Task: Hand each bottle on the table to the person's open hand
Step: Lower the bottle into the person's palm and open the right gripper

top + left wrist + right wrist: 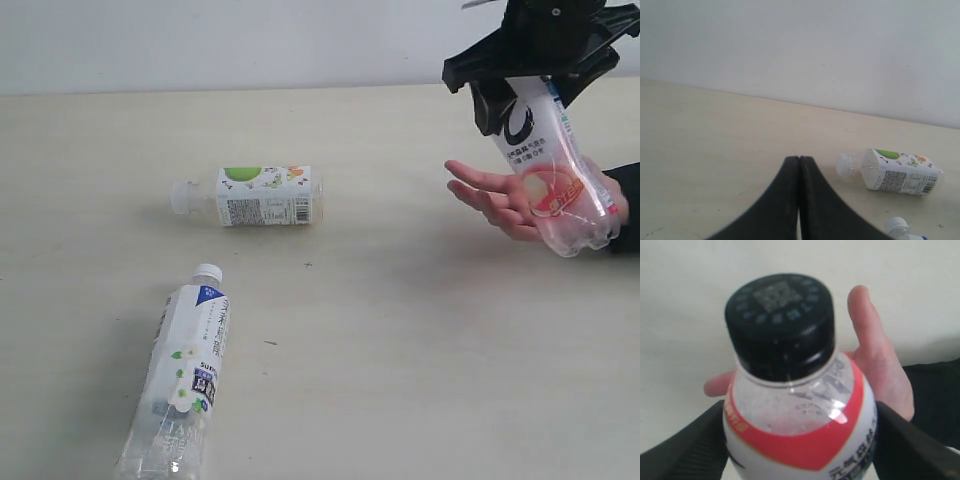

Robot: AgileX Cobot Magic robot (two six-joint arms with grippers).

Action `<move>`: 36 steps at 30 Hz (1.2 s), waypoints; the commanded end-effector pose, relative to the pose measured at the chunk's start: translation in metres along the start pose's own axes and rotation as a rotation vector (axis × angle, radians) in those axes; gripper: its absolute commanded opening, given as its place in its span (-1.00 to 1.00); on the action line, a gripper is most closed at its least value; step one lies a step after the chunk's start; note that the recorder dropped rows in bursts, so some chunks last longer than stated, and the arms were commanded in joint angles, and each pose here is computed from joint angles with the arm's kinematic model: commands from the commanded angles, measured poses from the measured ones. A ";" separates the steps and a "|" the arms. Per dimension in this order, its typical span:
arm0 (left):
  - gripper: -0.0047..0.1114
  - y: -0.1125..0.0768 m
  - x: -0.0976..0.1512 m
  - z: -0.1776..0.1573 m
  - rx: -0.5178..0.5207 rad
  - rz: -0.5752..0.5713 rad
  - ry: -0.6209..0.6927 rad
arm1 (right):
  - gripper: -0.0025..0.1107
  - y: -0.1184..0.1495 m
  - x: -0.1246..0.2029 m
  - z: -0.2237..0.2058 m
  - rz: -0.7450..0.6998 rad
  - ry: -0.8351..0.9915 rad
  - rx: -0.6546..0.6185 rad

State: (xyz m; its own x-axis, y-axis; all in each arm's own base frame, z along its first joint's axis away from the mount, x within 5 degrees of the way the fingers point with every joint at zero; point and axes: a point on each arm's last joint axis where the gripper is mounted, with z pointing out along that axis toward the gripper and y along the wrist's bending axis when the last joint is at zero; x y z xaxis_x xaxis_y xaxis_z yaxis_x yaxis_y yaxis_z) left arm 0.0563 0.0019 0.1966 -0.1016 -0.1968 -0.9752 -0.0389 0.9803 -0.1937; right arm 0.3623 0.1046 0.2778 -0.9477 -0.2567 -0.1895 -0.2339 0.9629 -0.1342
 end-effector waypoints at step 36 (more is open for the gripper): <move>-0.92 0.000 0.001 0.000 0.007 -0.005 -0.003 | -0.84 -0.019 -0.002 0.073 -0.017 0.189 0.065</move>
State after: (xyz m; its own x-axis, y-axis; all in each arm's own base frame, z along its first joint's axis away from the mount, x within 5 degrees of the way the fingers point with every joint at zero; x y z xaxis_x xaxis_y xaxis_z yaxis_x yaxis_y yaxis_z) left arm 0.0563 0.0019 0.1966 -0.1016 -0.1968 -0.9752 -0.0389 0.9803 -0.1937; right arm 0.3826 0.0859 0.2104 -0.9702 -0.2424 -0.0008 -0.2391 0.9574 -0.1620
